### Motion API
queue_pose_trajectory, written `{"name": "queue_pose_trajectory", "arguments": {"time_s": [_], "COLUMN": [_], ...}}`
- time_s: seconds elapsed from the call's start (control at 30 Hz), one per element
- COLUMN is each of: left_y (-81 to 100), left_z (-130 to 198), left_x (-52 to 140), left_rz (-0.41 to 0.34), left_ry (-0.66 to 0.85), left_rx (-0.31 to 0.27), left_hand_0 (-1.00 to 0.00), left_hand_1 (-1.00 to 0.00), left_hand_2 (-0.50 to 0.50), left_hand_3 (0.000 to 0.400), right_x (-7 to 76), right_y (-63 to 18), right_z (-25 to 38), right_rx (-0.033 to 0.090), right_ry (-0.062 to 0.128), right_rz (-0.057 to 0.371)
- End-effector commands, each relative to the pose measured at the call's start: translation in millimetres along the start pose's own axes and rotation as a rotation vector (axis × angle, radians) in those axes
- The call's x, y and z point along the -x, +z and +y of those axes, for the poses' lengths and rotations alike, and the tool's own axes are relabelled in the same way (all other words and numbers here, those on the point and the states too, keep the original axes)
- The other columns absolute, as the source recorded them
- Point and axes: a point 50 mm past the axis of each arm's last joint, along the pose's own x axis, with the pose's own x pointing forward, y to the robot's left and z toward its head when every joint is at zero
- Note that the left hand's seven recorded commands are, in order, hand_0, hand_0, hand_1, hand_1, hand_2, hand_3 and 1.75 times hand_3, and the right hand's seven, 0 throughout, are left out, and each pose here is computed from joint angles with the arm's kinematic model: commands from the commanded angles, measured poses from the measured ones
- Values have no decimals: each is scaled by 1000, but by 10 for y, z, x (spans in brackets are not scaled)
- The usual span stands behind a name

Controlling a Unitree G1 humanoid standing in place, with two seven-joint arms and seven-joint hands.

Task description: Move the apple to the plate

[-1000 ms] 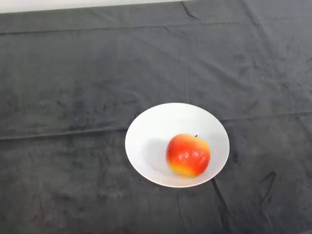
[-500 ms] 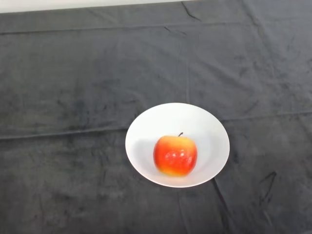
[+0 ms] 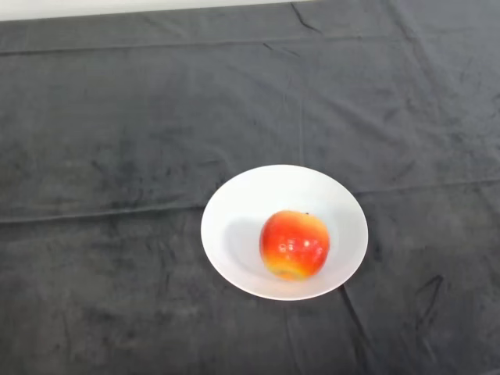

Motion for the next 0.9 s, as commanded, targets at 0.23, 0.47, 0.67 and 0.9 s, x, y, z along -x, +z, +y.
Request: {"name": "queue_pose_trajectory", "arguments": {"time_s": [0.23,0.47,0.67,0.9], "left_y": [100,100,97,94], "left_z": [62,61,52,47], "left_x": [-139,-139,-137,-137], "left_rz": [-45,-44,-43,-41], "left_ry": [23,21,20,18], "left_rx": [-7,-7,-6,-5], "left_hand_0": [0,0,0,0], "left_hand_1": [0,0,0,0], "left_hand_2": [0,0,0,0], "left_hand_3": [0,0,0,0], "right_x": [-22,-22,-23,-23], "right_y": [-150,-150,-150,-150], "right_z": [17,17,17,17], "right_rx": [37,36,36,36], "right_ry": [3,3,3,3], "right_rz": [40,39,39,39]}}
